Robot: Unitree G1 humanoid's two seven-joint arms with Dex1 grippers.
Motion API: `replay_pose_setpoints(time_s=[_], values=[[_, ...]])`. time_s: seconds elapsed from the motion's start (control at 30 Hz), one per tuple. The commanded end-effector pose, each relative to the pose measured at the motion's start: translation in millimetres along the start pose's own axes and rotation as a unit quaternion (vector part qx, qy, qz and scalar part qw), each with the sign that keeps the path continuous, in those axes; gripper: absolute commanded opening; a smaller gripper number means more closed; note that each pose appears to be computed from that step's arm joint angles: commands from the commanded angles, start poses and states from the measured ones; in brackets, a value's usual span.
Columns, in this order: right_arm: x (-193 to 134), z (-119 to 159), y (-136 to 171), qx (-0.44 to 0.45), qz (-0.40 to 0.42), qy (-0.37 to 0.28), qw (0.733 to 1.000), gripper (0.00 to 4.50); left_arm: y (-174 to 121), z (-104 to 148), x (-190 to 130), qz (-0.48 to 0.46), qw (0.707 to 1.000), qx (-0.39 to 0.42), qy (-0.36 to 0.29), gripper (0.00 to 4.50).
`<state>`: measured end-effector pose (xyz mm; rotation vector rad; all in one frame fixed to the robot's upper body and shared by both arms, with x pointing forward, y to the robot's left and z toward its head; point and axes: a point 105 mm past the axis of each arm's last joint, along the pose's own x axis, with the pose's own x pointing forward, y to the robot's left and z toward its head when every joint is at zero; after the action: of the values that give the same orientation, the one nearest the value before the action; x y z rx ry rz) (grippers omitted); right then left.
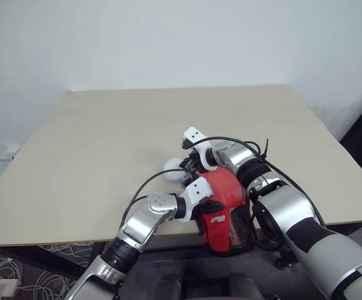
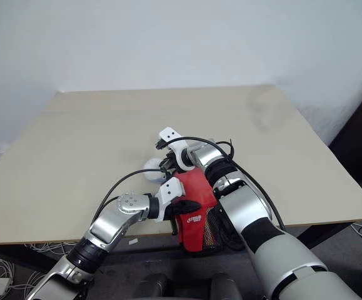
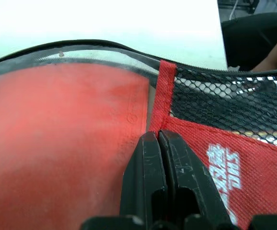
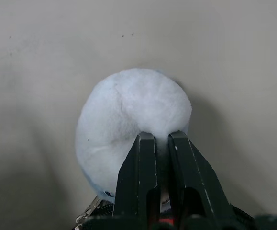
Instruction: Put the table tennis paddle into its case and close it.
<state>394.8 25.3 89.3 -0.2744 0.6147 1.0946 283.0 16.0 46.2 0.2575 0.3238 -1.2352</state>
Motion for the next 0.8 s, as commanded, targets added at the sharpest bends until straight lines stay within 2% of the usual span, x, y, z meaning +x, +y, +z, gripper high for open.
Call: replay_pose_setpoints(time_s=[0.03,0.2,0.43,0.8], values=[[-8.3,11.8,-8.3,-0.016,-0.020,-0.012,1.000,0.03,25.1,-10.6,-4.6,0.068,0.997,0.005,0.025,0.00],[-8.5,11.3,-8.0,-0.017,-0.019,-0.010,1.000,0.03,37.0,-10.4,-3.9,0.101,0.995,0.003,0.023,0.00],[-8.6,11.8,-10.3,-0.014,-0.029,-0.013,0.999,0.03,33.7,-16.0,-3.3,0.096,0.995,0.004,0.032,0.00],[-16.8,30.9,-32.6,0.045,-0.116,-0.087,0.988,0.03,23.6,-22.5,-4.2,0.074,0.996,0.000,0.045,0.00]])
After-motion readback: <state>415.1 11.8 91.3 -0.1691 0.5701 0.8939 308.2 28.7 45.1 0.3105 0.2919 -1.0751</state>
